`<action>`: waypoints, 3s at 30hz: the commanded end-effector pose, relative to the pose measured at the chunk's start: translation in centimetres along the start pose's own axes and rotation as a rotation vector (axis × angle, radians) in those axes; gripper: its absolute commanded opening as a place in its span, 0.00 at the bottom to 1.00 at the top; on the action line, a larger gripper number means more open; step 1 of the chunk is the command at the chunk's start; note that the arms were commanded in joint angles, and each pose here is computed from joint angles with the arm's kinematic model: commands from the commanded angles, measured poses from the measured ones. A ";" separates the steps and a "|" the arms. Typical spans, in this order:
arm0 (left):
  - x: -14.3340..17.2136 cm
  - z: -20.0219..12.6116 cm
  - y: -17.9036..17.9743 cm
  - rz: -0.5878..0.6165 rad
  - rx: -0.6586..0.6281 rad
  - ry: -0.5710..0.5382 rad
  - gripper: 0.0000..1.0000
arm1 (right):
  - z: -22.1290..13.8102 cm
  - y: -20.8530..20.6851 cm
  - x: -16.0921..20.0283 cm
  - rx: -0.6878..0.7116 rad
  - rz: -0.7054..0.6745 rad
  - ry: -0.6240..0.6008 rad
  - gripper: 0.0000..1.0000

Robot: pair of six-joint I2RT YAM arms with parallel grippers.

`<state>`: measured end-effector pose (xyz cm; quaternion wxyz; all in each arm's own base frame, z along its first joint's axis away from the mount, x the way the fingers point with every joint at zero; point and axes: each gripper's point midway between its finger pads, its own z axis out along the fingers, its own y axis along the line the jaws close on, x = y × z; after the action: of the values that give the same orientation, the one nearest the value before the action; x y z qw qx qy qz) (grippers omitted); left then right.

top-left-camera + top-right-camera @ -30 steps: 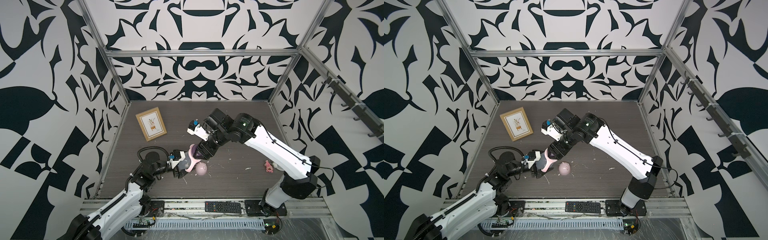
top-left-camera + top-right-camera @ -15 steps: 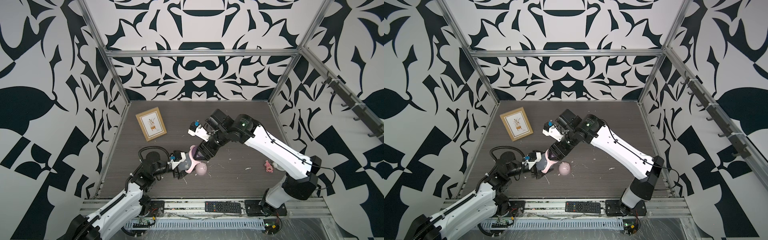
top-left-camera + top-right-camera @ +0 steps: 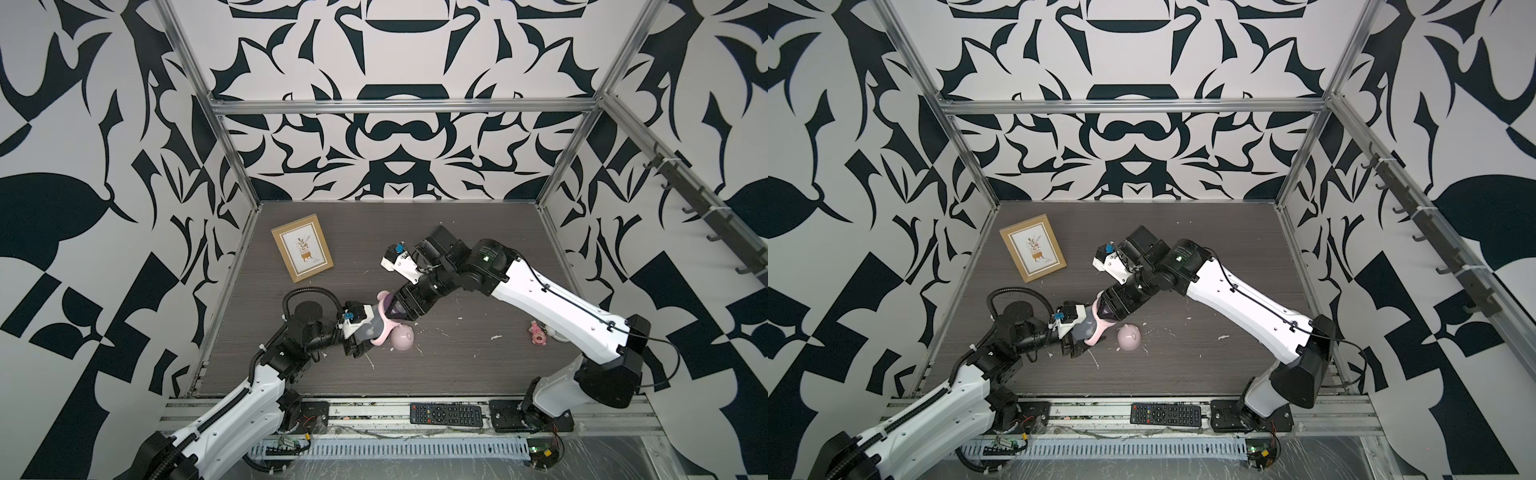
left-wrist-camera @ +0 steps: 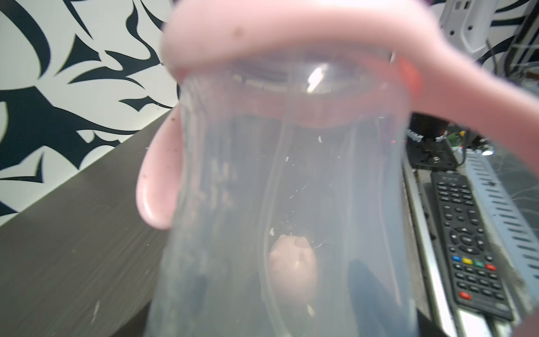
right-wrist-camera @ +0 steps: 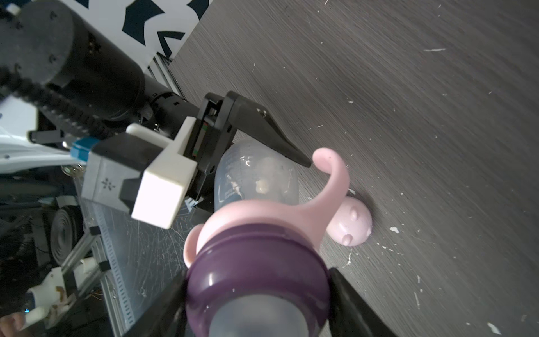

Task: Assemble the baby bottles
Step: Screw the nipple onto the baby bottle.

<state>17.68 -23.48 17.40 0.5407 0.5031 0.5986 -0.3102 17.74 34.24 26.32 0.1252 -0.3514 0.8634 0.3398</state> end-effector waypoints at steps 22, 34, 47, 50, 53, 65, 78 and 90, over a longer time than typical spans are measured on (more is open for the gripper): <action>-8.7 -3.9 13.2 0.695 -0.756 0.053 0.04 | 8.4 -1.0 -3.7 -0.487 1.104 -0.234 0.00; -5.5 -2.8 11.4 0.428 -0.646 0.019 0.00 | 1.8 0.1 -4.2 -0.248 0.631 -0.245 0.80; -3.8 0.1 5.4 0.125 -0.257 -0.055 0.00 | -8.8 1.5 0.5 0.115 0.038 -0.184 0.89; -5.0 0.6 2.0 0.070 -0.028 -0.068 0.00 | -8.6 1.1 2.7 0.254 -0.213 -0.110 0.89; -6.5 0.4 -0.5 0.024 0.139 -0.106 0.00 | -7.9 1.7 3.9 0.254 -0.360 -0.059 0.89; -7.0 -0.2 -2.8 -0.016 0.279 -0.119 0.00 | -8.5 5.4 2.2 0.113 -0.543 -0.138 0.96; -7.0 -0.2 -3.6 -0.036 0.343 -0.124 0.00 | -6.8 6.5 0.6 0.060 -0.567 -0.084 0.87; -7.0 -0.3 -3.8 -0.035 0.352 -0.125 0.00 | -6.4 6.4 0.1 0.067 -0.540 -0.083 0.79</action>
<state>13.76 -26.19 22.37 0.4708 0.5538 0.5246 -0.4432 13.67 33.17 32.03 0.2377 -0.5553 0.7535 0.2596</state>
